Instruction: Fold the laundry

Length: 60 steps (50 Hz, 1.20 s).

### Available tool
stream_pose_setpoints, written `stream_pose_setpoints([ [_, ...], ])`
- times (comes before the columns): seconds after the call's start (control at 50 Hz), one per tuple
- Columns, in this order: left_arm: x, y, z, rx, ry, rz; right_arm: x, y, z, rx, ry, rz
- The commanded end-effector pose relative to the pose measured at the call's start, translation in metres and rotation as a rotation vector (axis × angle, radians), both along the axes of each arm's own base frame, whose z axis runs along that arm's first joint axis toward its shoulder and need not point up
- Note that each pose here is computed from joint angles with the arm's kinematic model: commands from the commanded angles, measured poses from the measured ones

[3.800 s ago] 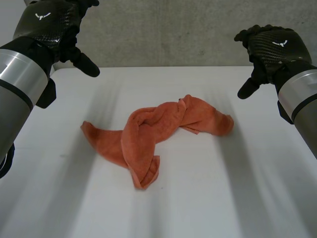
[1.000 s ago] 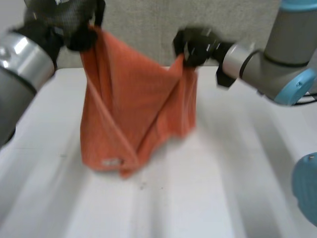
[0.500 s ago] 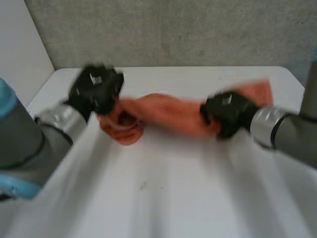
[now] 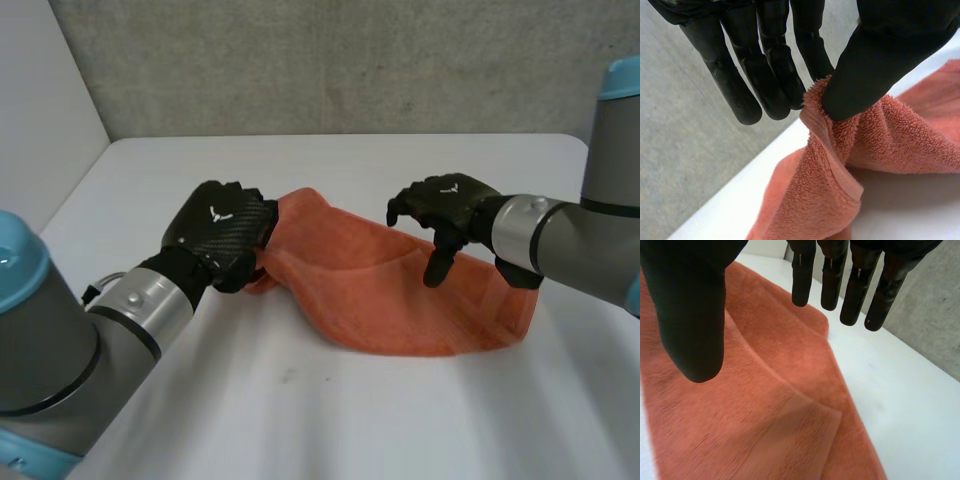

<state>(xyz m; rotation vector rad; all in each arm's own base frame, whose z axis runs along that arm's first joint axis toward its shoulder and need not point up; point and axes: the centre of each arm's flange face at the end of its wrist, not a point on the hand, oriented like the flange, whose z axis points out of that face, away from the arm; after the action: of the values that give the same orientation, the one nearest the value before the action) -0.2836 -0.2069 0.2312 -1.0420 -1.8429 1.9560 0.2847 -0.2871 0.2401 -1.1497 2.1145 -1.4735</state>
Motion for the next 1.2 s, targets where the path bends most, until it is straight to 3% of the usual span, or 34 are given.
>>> stream_pose_setpoints([
  [0.02, 0.002, 0.018, 0.031, -0.084, 0.047, -0.023, 0.019, -0.026, -0.022, 0.019, -0.001, 0.019],
  [0.18, 0.002, 0.023, 0.041, -0.114, 0.063, -0.032, 0.05, -0.019, -0.063, 0.142, 0.008, 0.146],
  [0.34, 0.001, 0.021, 0.038, -0.107, 0.059, -0.034, 0.064, 0.001, -0.072, 0.23, -0.025, 0.241],
  [0.56, 0.008, 0.006, 0.032, -0.095, 0.049, 0.011, 0.064, -0.005, -0.066, 0.214, -0.044, 0.195],
  [0.68, 0.007, -0.005, 0.01, -0.033, 0.016, 0.026, 0.039, -0.02, -0.004, -0.037, -0.045, 0.008],
  [0.76, 0.005, -0.009, -0.006, 0.01, -0.007, 0.024, 0.013, -0.01, 0.014, -0.107, 0.038, -0.046],
  [0.9, -0.001, -0.017, -0.039, 0.097, -0.055, 0.021, -0.005, 0.035, -0.016, -0.027, 0.318, 0.092],
  [0.98, -0.006, -0.025, -0.054, 0.13, -0.072, 0.016, -0.008, 0.039, -0.026, 0.0, 0.366, 0.12],
  [1.14, -0.024, -0.059, -0.049, 0.068, -0.053, 0.018, 0.007, 0.003, -0.037, -0.05, 0.341, 0.094],
  [1.18, -0.029, -0.068, -0.035, 0.009, -0.042, 0.016, 0.017, -0.029, -0.007, -0.208, 0.255, 0.006],
  [1.2, -0.035, -0.086, -0.003, -0.121, -0.024, 0.027, 0.02, -0.045, 0.019, -0.318, 0.192, -0.06],
])
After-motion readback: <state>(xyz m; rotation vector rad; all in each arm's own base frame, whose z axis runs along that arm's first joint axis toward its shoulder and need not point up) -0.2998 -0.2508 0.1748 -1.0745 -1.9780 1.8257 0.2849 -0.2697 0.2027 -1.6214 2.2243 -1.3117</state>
